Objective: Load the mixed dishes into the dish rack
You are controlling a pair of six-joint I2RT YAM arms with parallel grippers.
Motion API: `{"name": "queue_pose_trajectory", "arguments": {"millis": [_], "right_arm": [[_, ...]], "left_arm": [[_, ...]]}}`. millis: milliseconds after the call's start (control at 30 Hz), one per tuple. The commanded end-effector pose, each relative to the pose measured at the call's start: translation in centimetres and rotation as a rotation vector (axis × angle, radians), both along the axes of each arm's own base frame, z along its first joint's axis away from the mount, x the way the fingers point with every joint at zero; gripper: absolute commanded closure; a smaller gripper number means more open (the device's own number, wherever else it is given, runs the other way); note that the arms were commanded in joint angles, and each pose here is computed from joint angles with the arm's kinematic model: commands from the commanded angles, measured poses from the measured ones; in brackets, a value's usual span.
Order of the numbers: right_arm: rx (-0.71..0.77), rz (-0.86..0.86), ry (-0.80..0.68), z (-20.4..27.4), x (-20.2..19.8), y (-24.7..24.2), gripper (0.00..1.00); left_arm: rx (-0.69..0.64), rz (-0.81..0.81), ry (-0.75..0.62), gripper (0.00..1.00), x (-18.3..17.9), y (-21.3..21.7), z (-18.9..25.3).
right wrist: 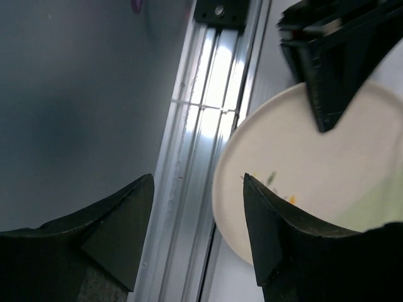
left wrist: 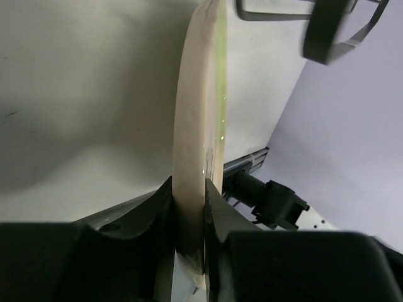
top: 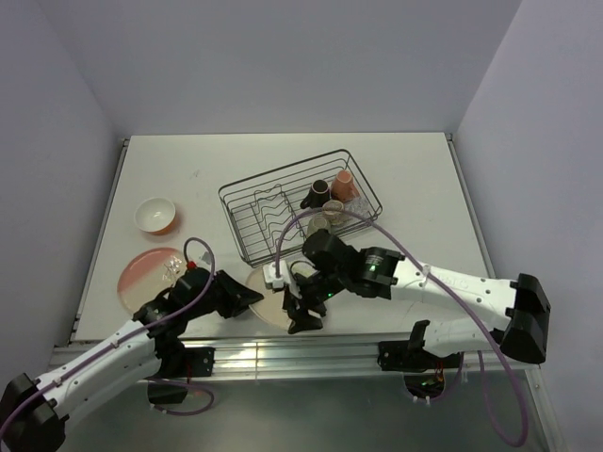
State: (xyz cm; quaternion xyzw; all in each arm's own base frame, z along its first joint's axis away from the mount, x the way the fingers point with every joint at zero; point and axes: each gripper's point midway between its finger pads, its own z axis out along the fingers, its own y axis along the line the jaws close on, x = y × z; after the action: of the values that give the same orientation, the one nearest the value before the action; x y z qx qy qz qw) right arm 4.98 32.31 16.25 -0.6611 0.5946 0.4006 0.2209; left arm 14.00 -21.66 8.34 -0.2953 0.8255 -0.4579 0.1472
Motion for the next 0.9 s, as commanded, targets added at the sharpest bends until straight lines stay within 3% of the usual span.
{"name": "queue_pose_trajectory", "arguments": {"millis": [0,367,633,867], "right_arm": [[0.177,0.032,-0.022,6.9,1.0,-0.3,0.34],[0.364,-0.109,-0.077,13.4,5.0,-3.7,0.33],[0.427,-0.260,-0.165,15.2,7.9,-6.6,0.32],[0.448,-0.345,-0.164,15.3,9.2,-7.9,0.32]], "left_arm": [[-0.039,-0.085,-0.164,1.00,0.9,-1.5,5.9],[0.176,-0.334,-0.364,1.00,2.3,-3.3,11.1],[0.257,-0.542,-0.549,1.00,2.2,-4.1,16.8],[0.297,-0.628,-0.590,1.00,3.0,-5.0,18.3]]}}
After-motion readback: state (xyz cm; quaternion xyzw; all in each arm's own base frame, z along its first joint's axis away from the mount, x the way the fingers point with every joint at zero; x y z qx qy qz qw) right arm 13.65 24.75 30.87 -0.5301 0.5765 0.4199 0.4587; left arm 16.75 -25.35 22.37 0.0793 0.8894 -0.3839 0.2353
